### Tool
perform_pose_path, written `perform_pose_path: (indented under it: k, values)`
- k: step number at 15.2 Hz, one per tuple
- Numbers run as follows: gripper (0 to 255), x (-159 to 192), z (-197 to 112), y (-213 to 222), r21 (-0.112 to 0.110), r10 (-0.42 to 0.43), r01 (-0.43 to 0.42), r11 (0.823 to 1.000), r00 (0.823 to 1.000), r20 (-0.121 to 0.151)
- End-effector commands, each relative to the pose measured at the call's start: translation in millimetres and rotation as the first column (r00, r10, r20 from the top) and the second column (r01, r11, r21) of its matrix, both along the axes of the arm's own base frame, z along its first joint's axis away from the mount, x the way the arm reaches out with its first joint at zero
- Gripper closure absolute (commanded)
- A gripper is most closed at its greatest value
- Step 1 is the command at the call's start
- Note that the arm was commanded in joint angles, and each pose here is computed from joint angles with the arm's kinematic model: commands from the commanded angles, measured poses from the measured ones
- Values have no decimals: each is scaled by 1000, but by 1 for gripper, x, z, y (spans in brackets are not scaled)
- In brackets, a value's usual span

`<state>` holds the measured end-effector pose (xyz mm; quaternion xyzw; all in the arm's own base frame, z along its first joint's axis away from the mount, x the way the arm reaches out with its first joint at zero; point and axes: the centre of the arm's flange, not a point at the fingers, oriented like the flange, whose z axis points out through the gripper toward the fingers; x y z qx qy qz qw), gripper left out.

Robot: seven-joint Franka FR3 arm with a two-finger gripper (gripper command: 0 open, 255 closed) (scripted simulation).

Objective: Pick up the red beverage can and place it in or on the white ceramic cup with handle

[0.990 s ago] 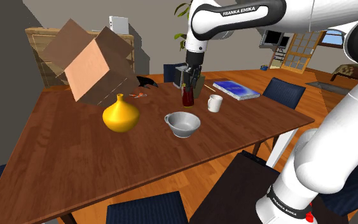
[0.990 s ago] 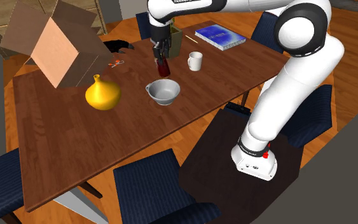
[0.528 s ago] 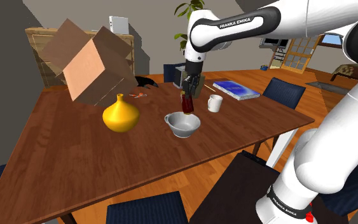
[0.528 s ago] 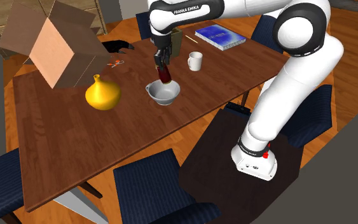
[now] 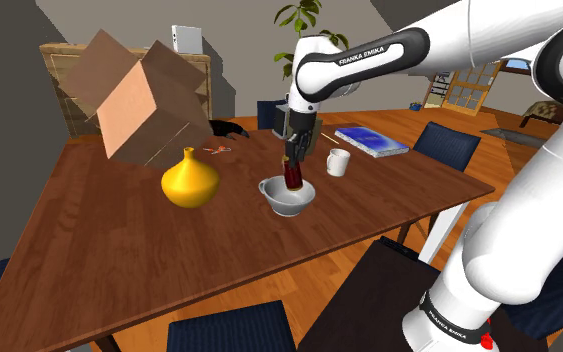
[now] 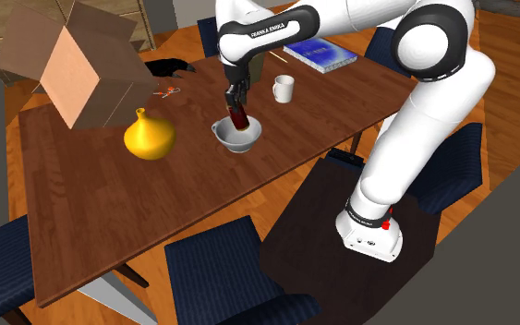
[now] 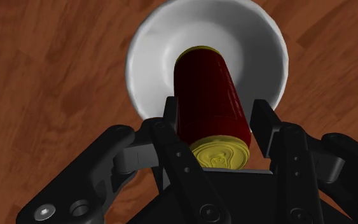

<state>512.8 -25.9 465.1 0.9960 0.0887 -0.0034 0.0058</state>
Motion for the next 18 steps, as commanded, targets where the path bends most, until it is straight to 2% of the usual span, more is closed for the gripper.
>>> perform_pose_path:
  k: [1,9,10,15,18]
  values:
    - [255,-1,-8,1,0,0,0,1000,1000,1]
    - [255,-1,-8,1,0,0,0,1000,1000,1]
    - [0,-1,-8,1,0,0,0,1000,1000,1]
    - [0,-1,-8,1,0,0,0,1000,1000,1]
    - [0,-1,32,1,0,0,0,1000,1000,1]
